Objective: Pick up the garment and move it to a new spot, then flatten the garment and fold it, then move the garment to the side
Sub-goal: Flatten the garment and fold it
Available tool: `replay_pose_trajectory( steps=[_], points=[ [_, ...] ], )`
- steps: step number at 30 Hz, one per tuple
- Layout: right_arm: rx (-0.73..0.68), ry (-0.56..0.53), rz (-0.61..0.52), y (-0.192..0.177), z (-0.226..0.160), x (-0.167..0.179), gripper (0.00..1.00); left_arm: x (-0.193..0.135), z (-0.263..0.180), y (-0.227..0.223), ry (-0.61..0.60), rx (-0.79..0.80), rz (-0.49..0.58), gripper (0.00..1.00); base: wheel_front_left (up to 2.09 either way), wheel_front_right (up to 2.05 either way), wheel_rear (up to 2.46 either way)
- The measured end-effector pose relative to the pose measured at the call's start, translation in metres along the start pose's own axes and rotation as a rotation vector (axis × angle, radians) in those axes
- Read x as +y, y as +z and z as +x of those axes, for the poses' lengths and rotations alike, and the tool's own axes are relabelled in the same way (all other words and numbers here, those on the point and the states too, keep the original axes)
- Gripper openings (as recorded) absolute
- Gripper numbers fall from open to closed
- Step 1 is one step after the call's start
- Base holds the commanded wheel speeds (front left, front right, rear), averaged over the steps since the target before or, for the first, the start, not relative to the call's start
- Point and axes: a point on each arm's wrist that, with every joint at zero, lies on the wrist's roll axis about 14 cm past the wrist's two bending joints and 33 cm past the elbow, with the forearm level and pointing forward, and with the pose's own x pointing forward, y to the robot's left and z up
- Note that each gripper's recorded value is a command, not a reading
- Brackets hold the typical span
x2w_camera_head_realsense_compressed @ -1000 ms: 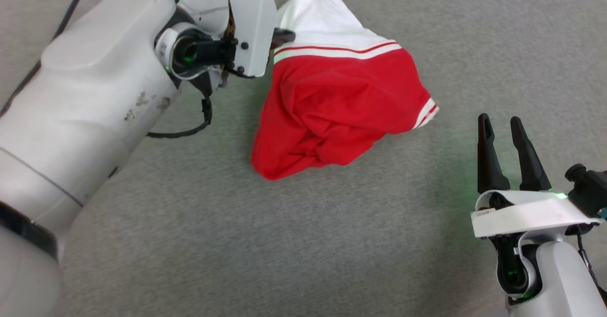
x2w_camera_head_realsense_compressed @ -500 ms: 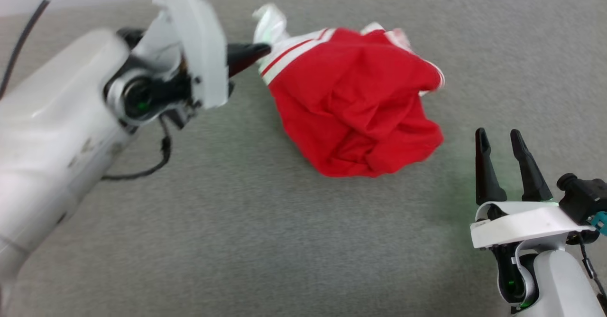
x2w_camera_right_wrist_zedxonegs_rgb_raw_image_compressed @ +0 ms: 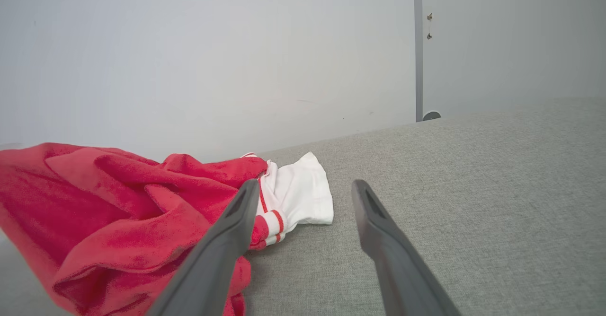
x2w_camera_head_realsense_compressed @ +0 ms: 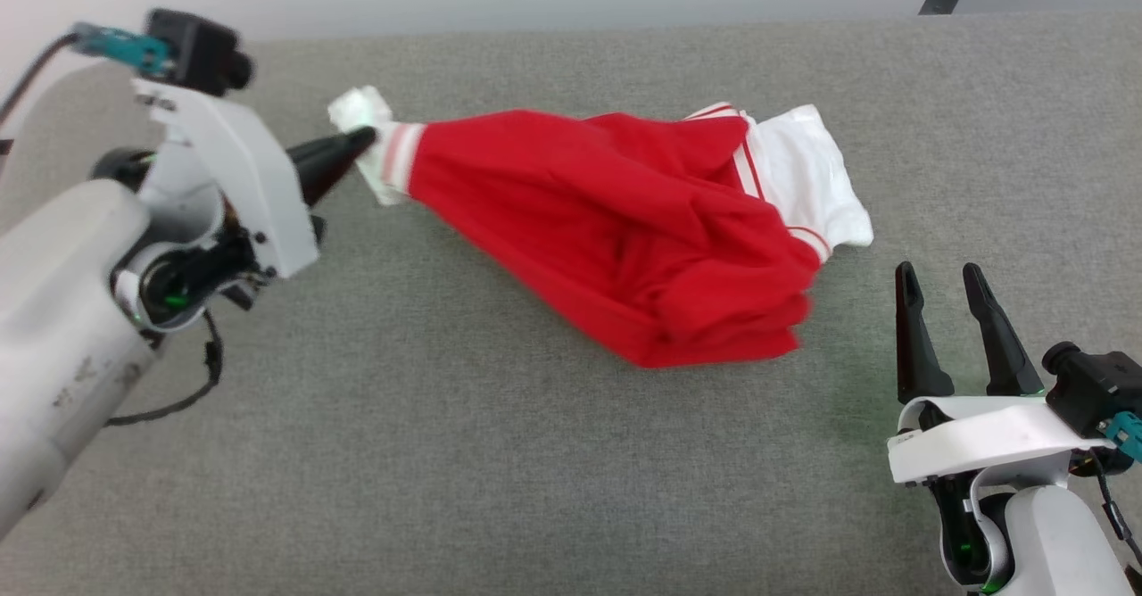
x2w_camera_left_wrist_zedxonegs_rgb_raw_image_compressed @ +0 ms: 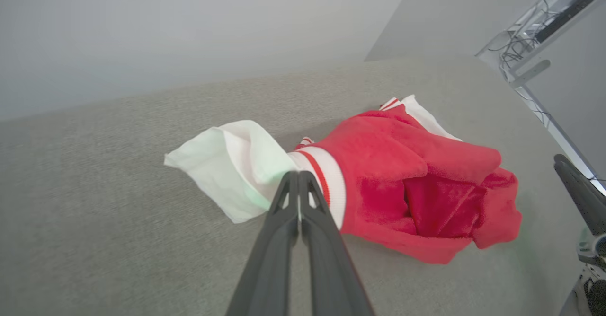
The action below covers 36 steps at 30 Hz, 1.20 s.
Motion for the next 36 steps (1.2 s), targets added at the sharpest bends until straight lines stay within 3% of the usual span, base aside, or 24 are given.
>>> replay_pose_trajectory(
  steps=[13, 20, 21, 22, 23, 36],
  points=[
    [-0.008, -0.034, -0.021, 0.003, -0.002, -0.013, 1.0, 0.077, -0.01, -0.083, 0.258, 0.185, -0.065, 0.0, 0.0, 0.0, 0.0],
    [-0.007, -0.031, -0.046, 0.003, -0.001, -0.014, 1.0, 0.087, -0.012, -0.096, 0.298, 0.176, -0.1, 0.0, 0.0, 0.0, 0.0],
    [-0.003, -0.025, -0.05, 0.002, -0.001, -0.012, 1.0, 0.086, -0.013, -0.096, 0.298, 0.164, -0.112, 0.13, 0.0, 0.0, 0.0],
    [0.002, -0.019, -0.057, 0.001, -0.001, -0.01, 1.0, 0.087, -0.013, -0.093, 0.301, 0.144, -0.12, 0.43, 0.0, 0.0, 0.0],
    [0.007, -0.011, -0.067, 0.0, -0.001, -0.008, 1.0, 0.087, -0.015, -0.09, 0.302, 0.121, -0.123, 1.0, 0.0, 0.0, 0.0],
    [0.176, 0.119, -0.22, -0.011, 0.019, 0.017, 1.0, 0.087, -0.049, -0.081, 0.354, -0.187, -0.113, 1.0, 0.0, 0.0, 0.0]
  ],
)
